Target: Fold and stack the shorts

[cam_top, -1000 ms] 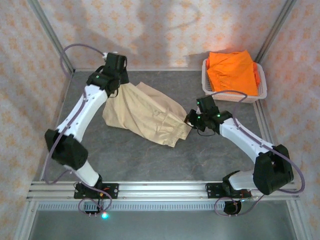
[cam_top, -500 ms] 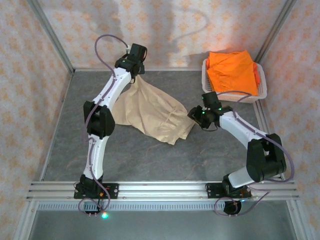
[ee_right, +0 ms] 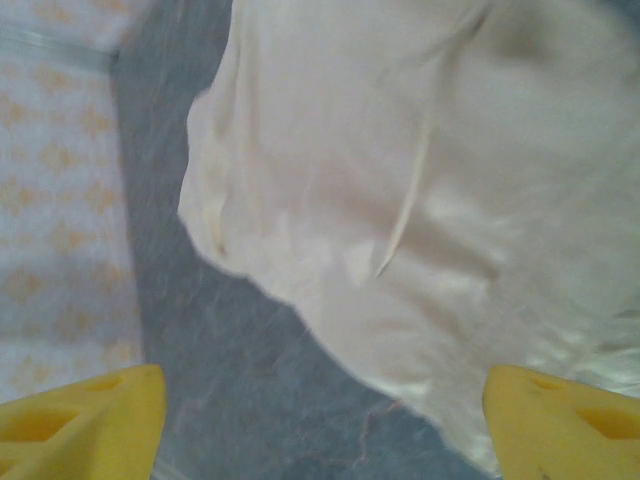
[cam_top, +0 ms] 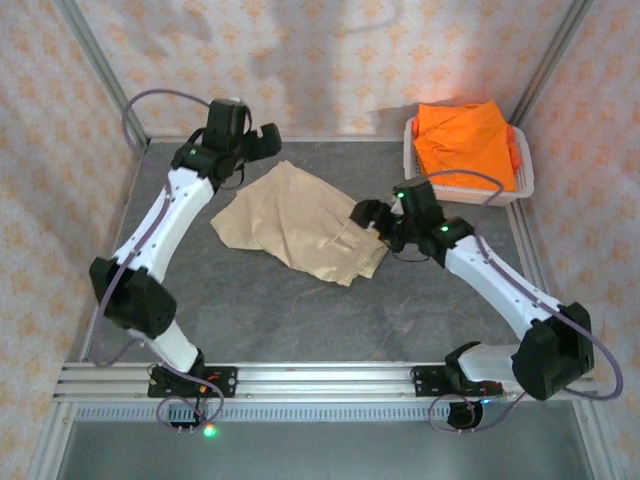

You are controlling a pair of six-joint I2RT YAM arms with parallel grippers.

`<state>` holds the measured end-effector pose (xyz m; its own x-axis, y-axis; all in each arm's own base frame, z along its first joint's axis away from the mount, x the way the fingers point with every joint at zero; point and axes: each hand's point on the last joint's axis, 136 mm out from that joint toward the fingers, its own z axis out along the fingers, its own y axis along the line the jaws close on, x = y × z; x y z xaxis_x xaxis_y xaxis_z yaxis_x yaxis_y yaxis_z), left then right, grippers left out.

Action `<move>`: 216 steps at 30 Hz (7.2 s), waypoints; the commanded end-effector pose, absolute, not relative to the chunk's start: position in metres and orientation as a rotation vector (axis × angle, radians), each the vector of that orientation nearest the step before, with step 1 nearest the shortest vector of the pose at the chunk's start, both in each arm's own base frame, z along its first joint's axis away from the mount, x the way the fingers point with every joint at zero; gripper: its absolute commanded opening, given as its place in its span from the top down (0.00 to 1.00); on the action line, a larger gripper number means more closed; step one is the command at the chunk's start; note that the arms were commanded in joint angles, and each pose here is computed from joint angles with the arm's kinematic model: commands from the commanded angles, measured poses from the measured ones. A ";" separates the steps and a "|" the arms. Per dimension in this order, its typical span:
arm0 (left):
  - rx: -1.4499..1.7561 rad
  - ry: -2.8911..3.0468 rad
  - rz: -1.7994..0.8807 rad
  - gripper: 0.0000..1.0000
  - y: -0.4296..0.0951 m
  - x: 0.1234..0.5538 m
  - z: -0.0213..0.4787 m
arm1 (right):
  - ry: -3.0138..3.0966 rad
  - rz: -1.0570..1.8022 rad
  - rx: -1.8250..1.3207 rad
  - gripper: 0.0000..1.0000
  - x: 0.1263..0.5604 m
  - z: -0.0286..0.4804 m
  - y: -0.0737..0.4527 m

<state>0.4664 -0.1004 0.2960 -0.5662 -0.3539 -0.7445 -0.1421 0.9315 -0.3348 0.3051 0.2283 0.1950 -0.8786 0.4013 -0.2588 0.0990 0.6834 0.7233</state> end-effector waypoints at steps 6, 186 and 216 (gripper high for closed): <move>-0.517 2.330 -0.488 0.00 -0.120 0.468 0.161 | 2.636 1.188 0.393 0.19 0.287 0.136 0.301; -0.495 2.191 -0.728 0.00 -0.108 0.297 0.149 | 2.616 0.852 -0.282 0.01 0.308 0.234 0.280; -0.518 2.141 -0.849 0.00 -0.123 0.312 0.164 | 2.737 1.332 0.718 0.14 0.286 0.031 0.261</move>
<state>0.3031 -0.1211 0.1484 -0.6531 -0.5744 -0.4935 -0.1130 0.7183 -0.6865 0.3004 0.2579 0.0632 -0.9237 0.3710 0.0951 0.3018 0.5521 0.7772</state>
